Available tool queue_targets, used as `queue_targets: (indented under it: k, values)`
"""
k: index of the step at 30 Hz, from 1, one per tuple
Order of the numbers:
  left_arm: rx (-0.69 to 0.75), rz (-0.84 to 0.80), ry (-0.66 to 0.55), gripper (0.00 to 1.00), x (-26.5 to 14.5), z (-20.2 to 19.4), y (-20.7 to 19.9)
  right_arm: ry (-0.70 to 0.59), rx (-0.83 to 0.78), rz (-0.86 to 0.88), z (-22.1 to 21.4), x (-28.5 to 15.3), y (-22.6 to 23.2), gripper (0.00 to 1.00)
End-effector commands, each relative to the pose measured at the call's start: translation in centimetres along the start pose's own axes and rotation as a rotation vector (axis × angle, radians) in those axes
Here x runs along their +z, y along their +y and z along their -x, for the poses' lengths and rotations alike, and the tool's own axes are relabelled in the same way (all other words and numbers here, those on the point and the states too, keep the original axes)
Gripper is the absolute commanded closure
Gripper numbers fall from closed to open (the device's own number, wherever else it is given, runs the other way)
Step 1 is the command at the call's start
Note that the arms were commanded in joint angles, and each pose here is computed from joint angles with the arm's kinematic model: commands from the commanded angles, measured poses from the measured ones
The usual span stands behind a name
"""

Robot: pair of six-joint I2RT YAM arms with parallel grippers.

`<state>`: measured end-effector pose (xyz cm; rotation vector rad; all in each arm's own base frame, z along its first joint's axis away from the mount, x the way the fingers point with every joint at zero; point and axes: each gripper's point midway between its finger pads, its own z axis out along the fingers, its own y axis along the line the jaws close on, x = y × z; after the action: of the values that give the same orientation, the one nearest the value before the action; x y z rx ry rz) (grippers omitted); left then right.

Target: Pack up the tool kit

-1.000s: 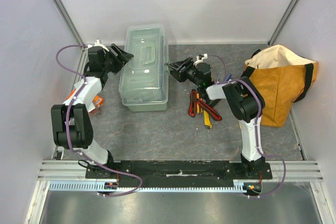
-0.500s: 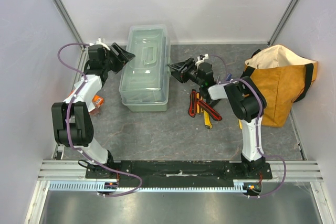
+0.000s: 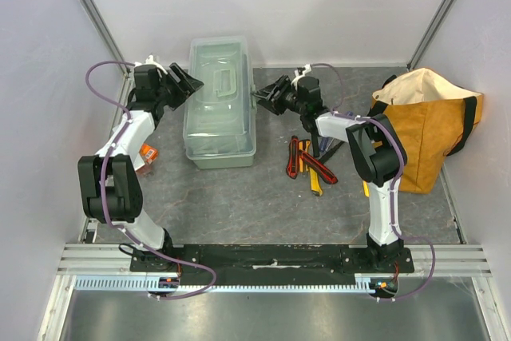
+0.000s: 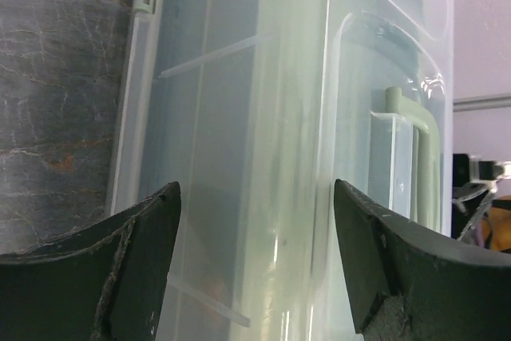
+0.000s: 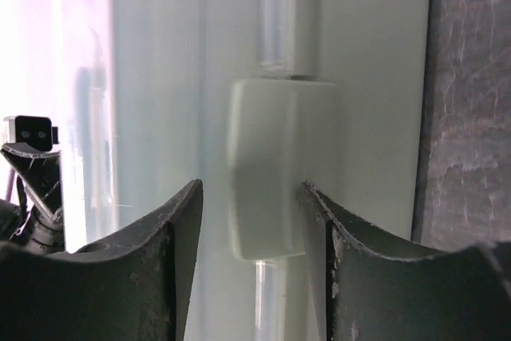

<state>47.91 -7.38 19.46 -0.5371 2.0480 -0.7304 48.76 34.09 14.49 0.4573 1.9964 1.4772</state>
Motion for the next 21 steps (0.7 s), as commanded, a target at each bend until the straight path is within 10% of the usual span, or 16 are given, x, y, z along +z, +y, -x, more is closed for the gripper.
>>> queue_targets:
  k: [1,7,13,21]
  values:
    - [0.015,0.271,0.351,0.2,-0.5,-10.6,7.6,0.096,-0.178,-0.021,-2.8,1.2,1.9,0.76]
    - [0.016,0.271,0.357,0.2,-0.3,-10.5,7.5,0.111,-0.208,-0.101,-2.8,1.5,0.3,0.73]
    - [0.015,0.235,0.362,0.2,-0.3,-10.1,6.5,0.088,-0.139,-0.054,-3.4,0.3,0.0,0.22]
    - [-0.098,0.085,0.455,0.19,-0.5,-11.9,3.6,0.14,0.063,0.327,-5.0,-0.4,5.6,0.06]
